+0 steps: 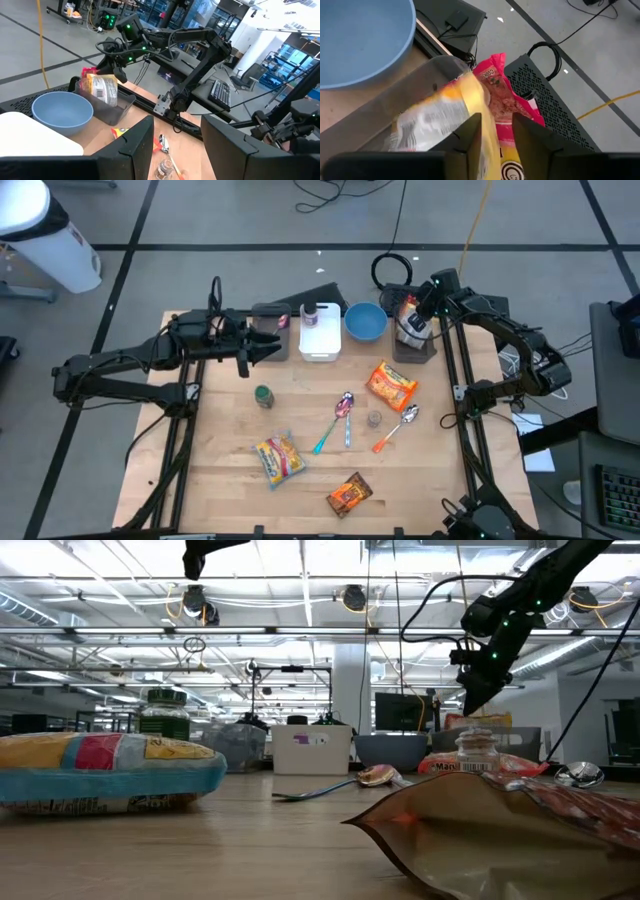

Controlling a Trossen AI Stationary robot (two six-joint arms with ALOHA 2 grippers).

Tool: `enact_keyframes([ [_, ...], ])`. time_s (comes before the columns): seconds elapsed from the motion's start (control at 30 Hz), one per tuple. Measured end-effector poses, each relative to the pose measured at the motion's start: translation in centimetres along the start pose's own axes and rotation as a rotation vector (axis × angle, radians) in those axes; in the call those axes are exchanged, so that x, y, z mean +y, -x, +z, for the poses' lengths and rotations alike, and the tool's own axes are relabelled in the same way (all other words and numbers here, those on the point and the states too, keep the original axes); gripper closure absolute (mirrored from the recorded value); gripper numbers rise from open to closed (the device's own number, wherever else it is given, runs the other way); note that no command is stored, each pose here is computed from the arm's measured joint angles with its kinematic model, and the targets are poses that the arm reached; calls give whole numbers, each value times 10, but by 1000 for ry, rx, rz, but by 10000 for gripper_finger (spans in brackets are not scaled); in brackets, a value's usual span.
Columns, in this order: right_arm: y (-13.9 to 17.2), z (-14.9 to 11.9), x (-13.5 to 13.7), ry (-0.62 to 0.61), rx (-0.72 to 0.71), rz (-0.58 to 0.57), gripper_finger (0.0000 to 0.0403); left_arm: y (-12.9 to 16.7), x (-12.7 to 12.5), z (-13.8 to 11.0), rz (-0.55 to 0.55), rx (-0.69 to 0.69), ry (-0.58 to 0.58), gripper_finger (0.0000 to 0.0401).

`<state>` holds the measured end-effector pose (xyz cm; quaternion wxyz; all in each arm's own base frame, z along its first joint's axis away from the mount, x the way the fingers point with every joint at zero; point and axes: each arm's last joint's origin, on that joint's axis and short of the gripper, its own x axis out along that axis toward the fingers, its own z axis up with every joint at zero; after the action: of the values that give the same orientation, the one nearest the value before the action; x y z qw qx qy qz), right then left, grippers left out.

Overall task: Pick & Place Food Item
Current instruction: Put the yellow noodle pack into the right black bin, then put the green seasoning bottle into the white bin

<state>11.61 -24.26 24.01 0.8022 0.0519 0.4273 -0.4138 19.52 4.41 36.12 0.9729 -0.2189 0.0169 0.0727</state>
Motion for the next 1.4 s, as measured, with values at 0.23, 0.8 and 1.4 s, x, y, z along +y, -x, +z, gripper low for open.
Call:
enact_keyframes([
  [0.23,0,4,-2,-53,-44,-17,262,0,0,0,0,0,0,231],
  [0.8,42,32,14,-192,-369,143,262,-3,1,-2,6,11,16,231],
  [1.4,86,62,125,-42,-567,752,265,-21,4,-20,-106,209,127,231],
])
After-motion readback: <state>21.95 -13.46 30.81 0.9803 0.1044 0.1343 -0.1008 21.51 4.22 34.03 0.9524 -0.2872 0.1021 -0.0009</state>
